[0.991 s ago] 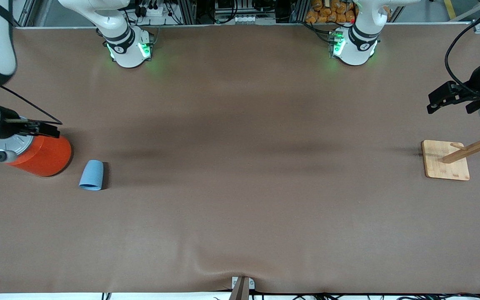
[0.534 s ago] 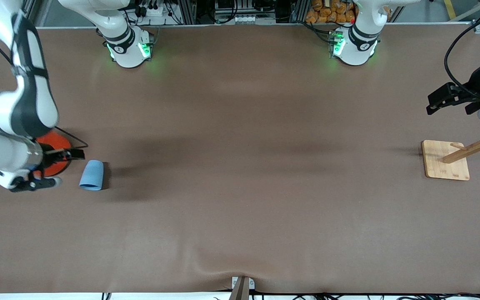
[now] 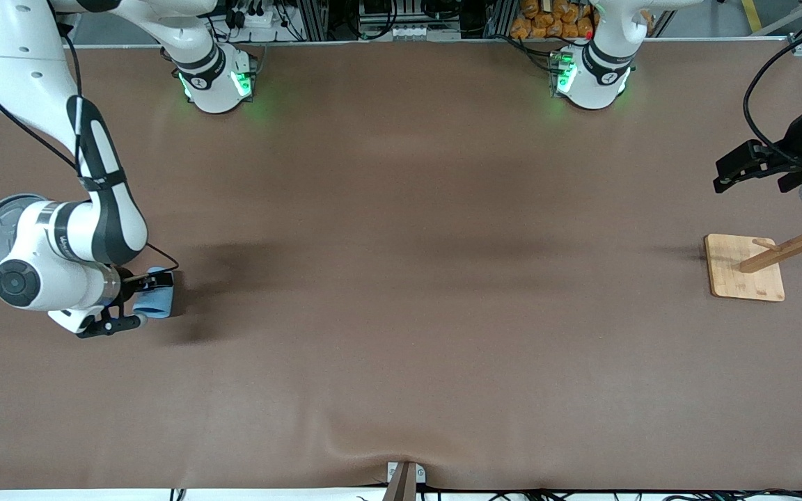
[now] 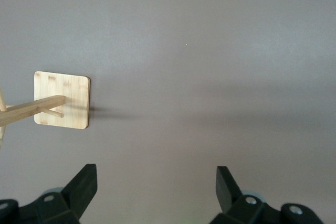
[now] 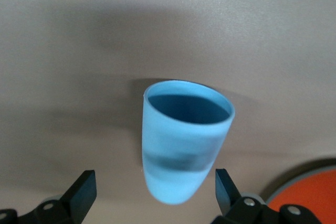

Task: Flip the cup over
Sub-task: 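Reach the right gripper down and grasp the blue cup beside the orange can, then lift the blue cup with the right gripper and carry it to mid-table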

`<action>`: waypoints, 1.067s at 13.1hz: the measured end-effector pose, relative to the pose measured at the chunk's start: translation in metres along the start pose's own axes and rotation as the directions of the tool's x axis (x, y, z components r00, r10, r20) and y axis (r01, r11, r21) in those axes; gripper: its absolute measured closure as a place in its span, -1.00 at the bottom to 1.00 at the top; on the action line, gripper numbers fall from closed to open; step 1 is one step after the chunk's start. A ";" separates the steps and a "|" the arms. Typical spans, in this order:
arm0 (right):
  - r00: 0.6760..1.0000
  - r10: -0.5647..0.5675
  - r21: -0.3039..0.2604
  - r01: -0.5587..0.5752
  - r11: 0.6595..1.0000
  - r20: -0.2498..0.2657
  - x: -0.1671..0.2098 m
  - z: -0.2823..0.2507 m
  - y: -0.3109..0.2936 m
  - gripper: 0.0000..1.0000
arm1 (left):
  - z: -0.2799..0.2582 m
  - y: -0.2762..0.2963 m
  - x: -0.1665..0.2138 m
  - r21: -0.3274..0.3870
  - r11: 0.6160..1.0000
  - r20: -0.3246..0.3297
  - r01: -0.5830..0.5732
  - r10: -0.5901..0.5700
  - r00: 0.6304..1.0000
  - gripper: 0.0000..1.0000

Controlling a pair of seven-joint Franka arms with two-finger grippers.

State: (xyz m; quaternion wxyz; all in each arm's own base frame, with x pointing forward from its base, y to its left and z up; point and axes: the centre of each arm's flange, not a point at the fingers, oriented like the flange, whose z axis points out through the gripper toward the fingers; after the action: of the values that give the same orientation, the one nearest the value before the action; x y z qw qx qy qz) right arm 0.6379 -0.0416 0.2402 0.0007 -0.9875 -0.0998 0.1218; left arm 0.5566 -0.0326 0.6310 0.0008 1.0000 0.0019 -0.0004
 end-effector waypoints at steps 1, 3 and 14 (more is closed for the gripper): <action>1.000 -0.012 -0.002 0.012 1.000 -0.005 0.002 0.007 0.002 -1.00 | 0.000 0.000 0.000 0.000 1.000 0.000 0.000 0.000 1.000 -1.00; 0.999 -0.047 -0.009 0.047 0.999 -0.024 0.006 0.023 0.010 -1.00 | 0.000 0.000 0.000 0.000 1.000 0.000 0.000 0.000 1.000 -1.00; 0.795 -0.601 -0.024 0.601 0.799 -0.084 0.040 0.035 -0.050 -0.59 | 0.001 0.001 0.000 0.000 1.000 0.001 -0.002 0.002 1.000 -1.00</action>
State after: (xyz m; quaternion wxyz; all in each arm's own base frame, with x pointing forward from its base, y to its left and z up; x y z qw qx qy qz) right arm 0.6576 0.0147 0.1979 0.0455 -0.9092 -0.4076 0.0721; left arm 0.5571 -0.0339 0.6304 0.0008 1.0000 0.0008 -0.0010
